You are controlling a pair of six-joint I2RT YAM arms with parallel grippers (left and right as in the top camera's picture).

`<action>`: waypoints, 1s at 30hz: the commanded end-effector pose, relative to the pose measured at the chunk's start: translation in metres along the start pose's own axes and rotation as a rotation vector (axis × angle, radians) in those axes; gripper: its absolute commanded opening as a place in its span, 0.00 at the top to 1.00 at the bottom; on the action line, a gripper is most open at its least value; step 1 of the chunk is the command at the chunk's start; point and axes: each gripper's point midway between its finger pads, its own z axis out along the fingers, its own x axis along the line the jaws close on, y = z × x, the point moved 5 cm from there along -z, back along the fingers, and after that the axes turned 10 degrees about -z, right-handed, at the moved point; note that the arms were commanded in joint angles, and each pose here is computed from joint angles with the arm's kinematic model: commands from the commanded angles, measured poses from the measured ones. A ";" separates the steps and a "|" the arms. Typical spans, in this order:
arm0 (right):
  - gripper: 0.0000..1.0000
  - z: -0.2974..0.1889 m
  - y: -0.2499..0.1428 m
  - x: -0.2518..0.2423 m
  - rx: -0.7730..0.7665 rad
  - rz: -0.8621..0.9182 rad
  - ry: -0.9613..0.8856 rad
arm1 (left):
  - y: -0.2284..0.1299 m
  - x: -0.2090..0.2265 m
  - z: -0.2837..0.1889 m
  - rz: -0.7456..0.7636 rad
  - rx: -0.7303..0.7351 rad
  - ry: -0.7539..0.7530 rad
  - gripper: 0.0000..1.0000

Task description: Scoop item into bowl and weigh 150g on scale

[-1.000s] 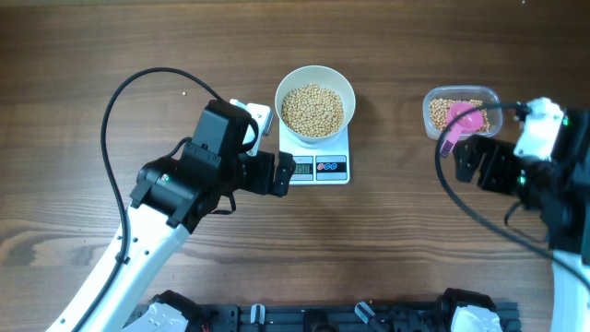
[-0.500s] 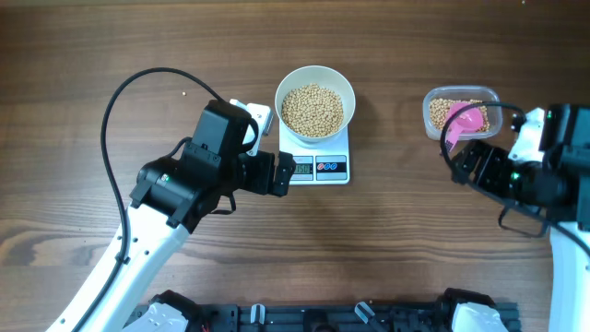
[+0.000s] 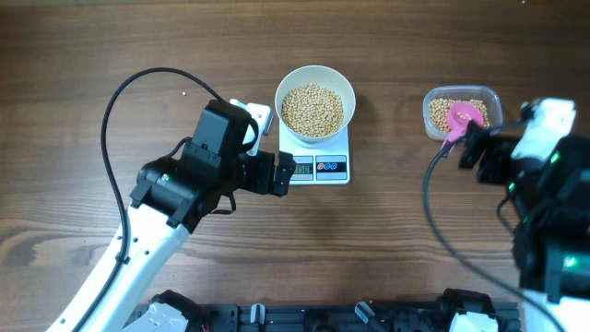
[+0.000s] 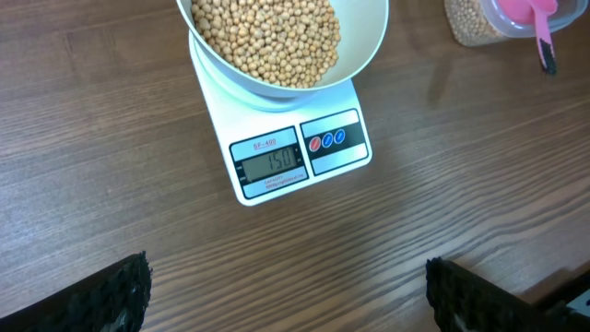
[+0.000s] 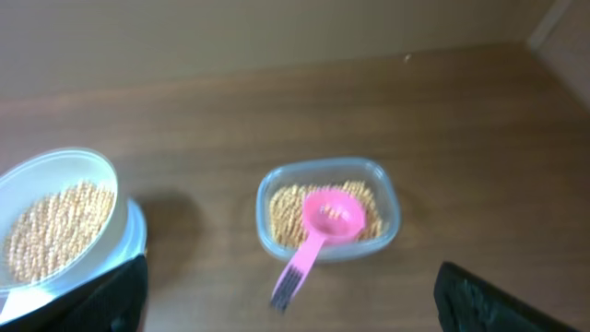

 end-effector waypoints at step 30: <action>0.00 0.024 -0.123 0.048 -0.548 -0.185 0.016 | 0.000 -0.003 0.000 0.003 0.001 -0.012 0.00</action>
